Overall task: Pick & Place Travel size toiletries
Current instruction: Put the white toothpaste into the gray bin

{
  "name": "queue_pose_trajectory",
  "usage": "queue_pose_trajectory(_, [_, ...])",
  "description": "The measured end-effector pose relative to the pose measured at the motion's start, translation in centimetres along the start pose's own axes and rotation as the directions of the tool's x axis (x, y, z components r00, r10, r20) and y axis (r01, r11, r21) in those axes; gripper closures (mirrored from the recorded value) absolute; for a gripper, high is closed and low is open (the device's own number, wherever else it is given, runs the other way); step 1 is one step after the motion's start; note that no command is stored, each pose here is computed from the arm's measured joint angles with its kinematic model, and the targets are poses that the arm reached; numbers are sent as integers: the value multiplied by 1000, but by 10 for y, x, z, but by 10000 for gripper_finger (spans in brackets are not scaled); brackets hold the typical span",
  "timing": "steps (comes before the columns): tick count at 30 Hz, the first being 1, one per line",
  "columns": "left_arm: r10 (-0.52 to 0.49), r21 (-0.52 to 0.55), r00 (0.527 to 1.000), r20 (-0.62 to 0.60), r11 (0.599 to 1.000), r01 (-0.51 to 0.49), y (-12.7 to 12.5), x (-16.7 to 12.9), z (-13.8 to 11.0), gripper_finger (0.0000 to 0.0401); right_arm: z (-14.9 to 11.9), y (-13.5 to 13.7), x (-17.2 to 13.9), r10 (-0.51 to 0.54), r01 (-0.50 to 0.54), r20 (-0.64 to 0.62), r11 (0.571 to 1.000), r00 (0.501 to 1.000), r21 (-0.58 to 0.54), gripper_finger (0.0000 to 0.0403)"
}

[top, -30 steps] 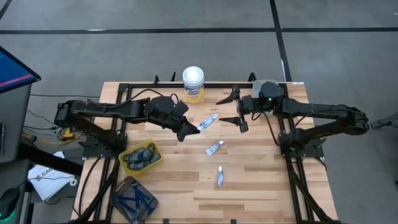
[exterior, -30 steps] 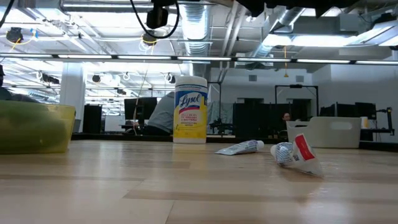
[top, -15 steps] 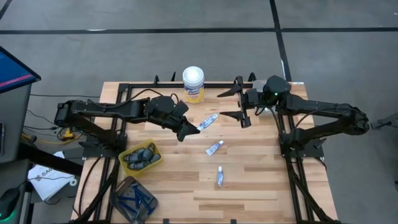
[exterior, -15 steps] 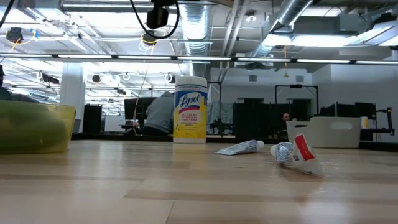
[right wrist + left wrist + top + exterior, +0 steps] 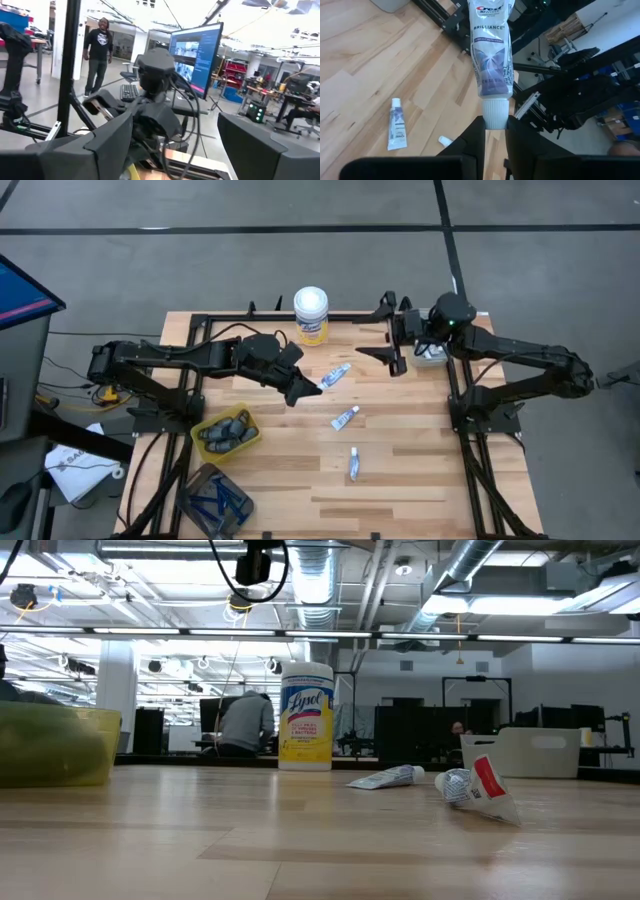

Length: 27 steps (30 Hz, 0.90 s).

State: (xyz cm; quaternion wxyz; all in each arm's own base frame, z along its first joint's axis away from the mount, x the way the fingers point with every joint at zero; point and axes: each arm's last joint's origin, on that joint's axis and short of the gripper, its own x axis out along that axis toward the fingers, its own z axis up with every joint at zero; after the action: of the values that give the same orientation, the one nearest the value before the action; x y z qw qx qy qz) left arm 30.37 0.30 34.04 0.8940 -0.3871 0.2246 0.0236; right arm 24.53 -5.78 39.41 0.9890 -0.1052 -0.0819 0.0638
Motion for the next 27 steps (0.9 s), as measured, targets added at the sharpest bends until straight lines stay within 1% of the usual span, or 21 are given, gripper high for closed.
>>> queue_pose_trajectory(4, [-7,-3,1000,-1,1000,7,1,0,1,350,-1,-2,-5,-9,9,-40,1000,999,6,117])
queue_pose_trajectory(7, [-8,-22,1000,3,1000,8,2,-1,3,350,-10,-1,-8,2,5,-134,999,991,49,117])
queue_pose_trajectory(9, [-27,-45,1000,-11,999,26,3,-1,4,350,-15,0,-9,11,1,-182,998,983,65,117])
queue_pose_trajectory(15, [-54,-65,998,-27,996,52,7,-2,9,350,-22,6,-9,49,-36,-250,998,967,57,117])
queue_pose_trajectory(17, [-85,-90,995,-43,993,81,8,-3,11,350,-22,9,-8,66,-58,-258,998,964,35,117])
queue_pose_trajectory(21, [-185,-122,981,-66,977,176,8,-5,18,350,-23,17,-5,101,-112,-267,993,958,-27,117])
queue_pose_trajectory(25, [-272,-178,958,-90,951,253,8,-8,24,350,-23,22,-4,121,-135,-267,990,956,-35,117])
queue_pose_trajectory(27, [-294,-184,951,-97,944,273,9,-9,26,350,-22,23,-3,126,-140,-265,990,956,-35,117])
